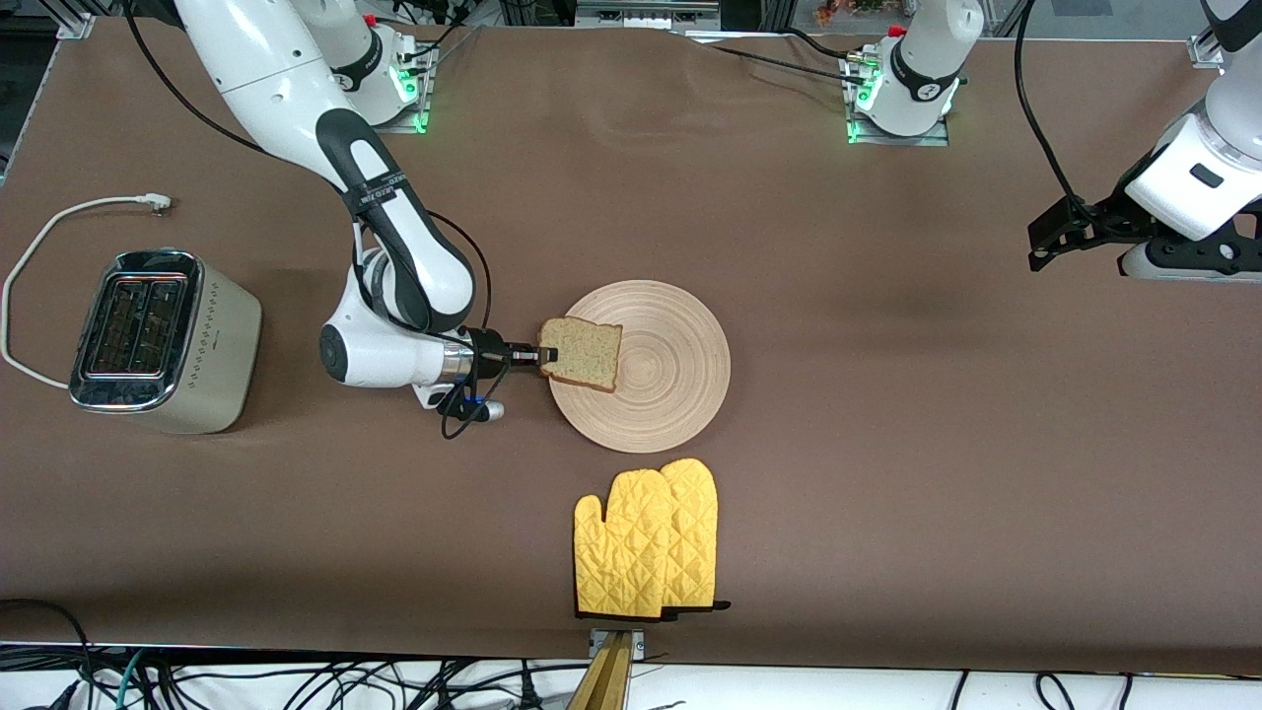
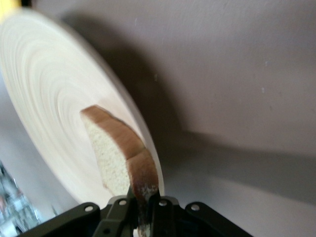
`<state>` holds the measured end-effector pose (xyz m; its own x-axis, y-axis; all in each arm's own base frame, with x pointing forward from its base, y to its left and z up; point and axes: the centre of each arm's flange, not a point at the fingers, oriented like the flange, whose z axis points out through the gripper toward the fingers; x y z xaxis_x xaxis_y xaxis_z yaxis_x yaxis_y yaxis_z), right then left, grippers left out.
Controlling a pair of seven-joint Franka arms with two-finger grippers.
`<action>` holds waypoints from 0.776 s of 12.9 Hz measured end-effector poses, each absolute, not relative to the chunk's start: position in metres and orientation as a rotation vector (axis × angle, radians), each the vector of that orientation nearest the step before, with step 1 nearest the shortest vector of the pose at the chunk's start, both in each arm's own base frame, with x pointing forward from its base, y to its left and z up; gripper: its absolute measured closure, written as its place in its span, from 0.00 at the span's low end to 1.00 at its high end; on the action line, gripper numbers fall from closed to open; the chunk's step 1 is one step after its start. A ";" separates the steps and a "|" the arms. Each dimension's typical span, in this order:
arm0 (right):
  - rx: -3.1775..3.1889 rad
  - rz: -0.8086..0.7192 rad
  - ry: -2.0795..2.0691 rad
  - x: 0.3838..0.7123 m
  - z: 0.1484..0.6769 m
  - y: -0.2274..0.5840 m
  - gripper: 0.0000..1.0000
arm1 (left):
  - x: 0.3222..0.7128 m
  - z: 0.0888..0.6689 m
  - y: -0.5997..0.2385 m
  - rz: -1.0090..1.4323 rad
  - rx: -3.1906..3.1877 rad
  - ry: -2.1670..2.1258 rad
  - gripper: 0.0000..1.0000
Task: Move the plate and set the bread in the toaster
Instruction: 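Lift the bread slice off the plate with the right gripper, then carry the bread with the right gripper over to the silver toaster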
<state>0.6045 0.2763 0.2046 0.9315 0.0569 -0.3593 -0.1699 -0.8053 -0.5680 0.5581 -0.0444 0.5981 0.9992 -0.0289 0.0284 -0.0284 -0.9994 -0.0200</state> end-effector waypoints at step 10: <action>-2.505 0.464 -0.036 0.637 0.294 0.231 0.91 | 0.558 0.598 -0.046 -0.037 -3.121 0.049 0.00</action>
